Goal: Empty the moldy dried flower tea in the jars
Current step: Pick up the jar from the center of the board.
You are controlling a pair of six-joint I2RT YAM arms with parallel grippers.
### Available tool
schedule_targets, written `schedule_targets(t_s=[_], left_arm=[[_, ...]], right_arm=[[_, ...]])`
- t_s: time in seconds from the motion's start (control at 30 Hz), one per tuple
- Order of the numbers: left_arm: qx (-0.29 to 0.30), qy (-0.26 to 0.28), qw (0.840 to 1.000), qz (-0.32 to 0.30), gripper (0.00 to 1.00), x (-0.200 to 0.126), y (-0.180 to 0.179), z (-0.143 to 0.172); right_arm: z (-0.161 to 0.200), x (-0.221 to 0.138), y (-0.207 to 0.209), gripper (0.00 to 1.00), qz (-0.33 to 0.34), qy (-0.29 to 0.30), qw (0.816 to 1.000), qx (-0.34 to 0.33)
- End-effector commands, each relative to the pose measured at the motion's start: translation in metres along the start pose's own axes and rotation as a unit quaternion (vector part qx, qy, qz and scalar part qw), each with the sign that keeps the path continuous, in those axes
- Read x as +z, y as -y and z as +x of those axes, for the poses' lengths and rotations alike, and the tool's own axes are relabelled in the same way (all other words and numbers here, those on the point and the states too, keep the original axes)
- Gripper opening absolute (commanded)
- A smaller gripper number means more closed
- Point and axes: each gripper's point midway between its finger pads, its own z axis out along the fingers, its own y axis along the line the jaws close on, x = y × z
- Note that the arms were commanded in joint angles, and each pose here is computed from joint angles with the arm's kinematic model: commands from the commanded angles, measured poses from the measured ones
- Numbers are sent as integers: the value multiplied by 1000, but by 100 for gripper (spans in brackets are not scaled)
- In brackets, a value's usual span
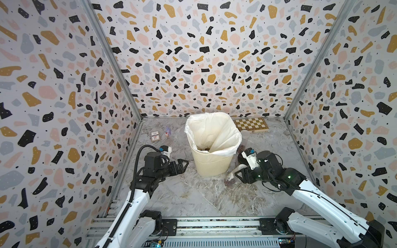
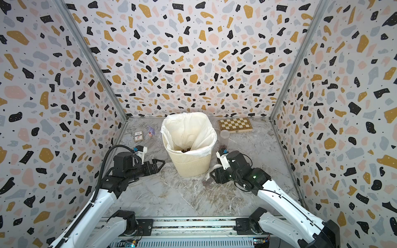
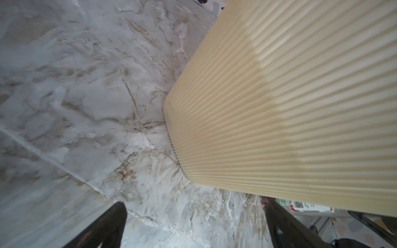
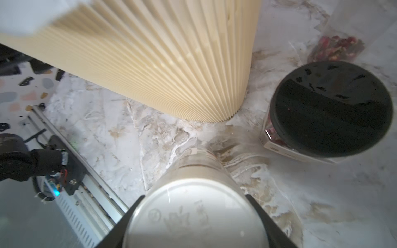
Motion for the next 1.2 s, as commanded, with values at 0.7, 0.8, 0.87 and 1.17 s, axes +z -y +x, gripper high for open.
schedule_targets(t_s=[0.7, 0.8, 0.87, 1.17], left_arm=[[279, -109, 875, 381, 99, -30, 159, 69], [310, -92, 857, 402, 100, -27, 169, 70], [317, -93, 850, 411, 100, -23, 173, 74], [335, -105, 836, 421, 100, -7, 184, 89]], right_arm=[[-21, -2, -76, 63, -272, 27, 960, -57], [-21, -3, -80, 63, -287, 25, 956, -60], [-21, -4, -82, 63, -296, 25, 953, -61], [-21, -12, -108, 63, -340, 30, 937, -82]])
